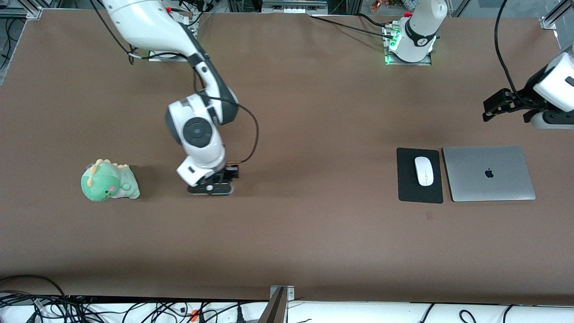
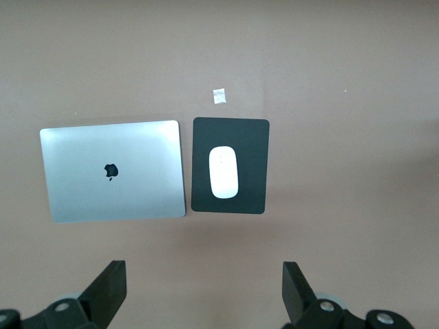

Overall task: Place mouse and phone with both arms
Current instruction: 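Release the mouse and raise the left gripper while the right gripper lifts the phone, then carry the black phone with the right gripper beside the green plush toy and lower it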

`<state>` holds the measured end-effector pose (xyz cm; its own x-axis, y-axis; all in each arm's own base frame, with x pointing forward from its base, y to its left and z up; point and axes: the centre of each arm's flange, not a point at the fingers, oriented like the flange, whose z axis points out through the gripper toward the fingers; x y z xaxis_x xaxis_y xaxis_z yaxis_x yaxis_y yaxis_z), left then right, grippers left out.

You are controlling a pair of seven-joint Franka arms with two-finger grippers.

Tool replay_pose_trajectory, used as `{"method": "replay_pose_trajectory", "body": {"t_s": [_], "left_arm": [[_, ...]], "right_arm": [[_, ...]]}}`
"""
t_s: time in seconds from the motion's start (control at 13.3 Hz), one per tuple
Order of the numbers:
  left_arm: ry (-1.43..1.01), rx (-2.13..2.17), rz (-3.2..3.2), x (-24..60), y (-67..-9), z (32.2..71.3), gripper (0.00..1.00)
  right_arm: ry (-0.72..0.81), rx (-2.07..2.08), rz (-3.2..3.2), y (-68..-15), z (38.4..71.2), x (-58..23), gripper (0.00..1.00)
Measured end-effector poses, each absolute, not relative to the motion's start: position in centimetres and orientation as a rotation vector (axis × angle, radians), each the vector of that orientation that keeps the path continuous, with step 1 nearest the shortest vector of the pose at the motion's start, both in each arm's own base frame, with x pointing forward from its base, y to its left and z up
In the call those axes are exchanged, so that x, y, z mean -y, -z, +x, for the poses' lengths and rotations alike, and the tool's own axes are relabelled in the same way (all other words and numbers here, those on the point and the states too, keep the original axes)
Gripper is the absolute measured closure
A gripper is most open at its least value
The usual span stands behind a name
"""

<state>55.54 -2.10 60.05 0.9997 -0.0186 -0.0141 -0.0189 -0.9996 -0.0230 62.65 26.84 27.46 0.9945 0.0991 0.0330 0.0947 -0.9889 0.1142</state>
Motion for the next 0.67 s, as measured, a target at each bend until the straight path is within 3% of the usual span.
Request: {"method": "replay_pose_trajectory", "body": {"t_s": [0.38, 0.67], "left_arm": [[-0.033, -0.050, -3.117, 2.9, -59.7, 55.5, 0.00], [-0.042, -0.066, -3.117, 3.4, -59.6, 55.4, 0.00]], "right_arm": [[0.074, -0.234, 3.013, -25.8, 61.6, -15.1, 0.19], [0.030, -0.242, 3.034, -21.7, 59.6, -11.2, 0.19]]}}
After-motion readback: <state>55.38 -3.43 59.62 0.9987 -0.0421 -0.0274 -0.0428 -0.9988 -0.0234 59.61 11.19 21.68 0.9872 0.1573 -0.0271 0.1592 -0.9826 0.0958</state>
